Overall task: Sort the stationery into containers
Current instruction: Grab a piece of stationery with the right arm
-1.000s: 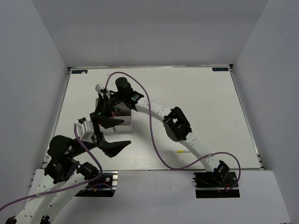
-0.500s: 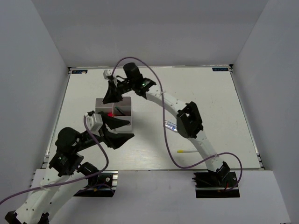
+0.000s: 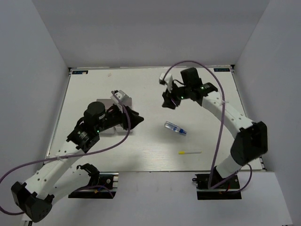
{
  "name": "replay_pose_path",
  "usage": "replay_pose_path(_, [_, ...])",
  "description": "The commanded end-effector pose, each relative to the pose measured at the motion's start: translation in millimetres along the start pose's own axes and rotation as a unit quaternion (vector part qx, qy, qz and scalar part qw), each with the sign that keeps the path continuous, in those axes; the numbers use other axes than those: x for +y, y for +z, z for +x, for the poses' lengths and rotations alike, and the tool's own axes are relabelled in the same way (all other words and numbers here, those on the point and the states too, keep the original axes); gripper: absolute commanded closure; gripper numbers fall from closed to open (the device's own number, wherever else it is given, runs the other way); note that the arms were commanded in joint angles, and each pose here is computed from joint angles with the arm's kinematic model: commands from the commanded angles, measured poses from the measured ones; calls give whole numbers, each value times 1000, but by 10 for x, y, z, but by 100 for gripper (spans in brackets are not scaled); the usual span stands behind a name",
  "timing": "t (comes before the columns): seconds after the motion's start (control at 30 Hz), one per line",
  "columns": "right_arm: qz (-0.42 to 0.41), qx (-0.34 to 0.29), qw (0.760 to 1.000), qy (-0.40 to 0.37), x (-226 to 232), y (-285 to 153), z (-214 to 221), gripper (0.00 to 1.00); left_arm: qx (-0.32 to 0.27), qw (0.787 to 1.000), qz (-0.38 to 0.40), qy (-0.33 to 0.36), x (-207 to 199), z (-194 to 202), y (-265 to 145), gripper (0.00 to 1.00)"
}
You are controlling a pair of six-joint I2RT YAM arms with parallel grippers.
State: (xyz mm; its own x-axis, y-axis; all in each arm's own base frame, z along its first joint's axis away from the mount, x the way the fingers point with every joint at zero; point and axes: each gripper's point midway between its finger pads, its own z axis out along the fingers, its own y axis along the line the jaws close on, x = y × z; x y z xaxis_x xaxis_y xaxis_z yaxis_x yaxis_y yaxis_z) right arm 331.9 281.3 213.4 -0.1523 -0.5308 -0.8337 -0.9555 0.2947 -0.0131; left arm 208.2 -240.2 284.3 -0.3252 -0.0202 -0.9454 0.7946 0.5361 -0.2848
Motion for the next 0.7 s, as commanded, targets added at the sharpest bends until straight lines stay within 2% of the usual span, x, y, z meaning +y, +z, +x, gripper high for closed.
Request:
replay_pose_path(0.0, [16,77,994,-77,291,-428,492,49,58,994,-92,-33,332,211,41,29])
replay_pose_path(0.03, [-2,106,991,-78,481,-517,783,48,76,991,-103,-45,394,316,84,24])
replay_pose_path(0.07, [-1,115,990,-83,528,-574,860,48,79,990,-111,-46,422,312,92,20])
replay_pose_path(0.1, [7,106,987,-121,586,-719,818,46,84,989,-112,-52,420,337,84,15])
replay_pose_path(0.13, [-19,140,984,-105,747,-741,1117,46,84,989,-113,-52,420,337,83,15])
replay_pose_path(0.17, [-24,152,982,-109,793,-771,1208,45,84,989,-113,-52,420,337,83,13])
replay_pose_path(0.2, [-28,155,979,-129,858,-839,1252,45,74,990,-110,-49,405,308,65,13])
replay_pose_path(0.23, [-45,177,976,-120,957,-833,1494,43,68,991,-109,-47,389,277,44,13])
replay_pose_path(0.27, [-57,186,974,-115,1023,-862,1590,42,59,992,-107,-44,371,251,16,13])
replay_pose_path(0.3, [-72,197,970,-123,1100,-871,1708,36,55,992,-106,-42,359,229,0,13])
replay_pose_path(0.4, [-78,222,963,-131,1160,-872,1958,33,46,993,-104,-39,342,204,-25,12])
replay_pose_path(0.53, [-72,226,959,-157,1177,-844,2129,28,47,993,-99,-39,324,227,-37,12])
replay_pose_path(0.67, [-61,227,951,-199,1130,-727,2317,28,38,994,-97,-37,300,183,-69,12])
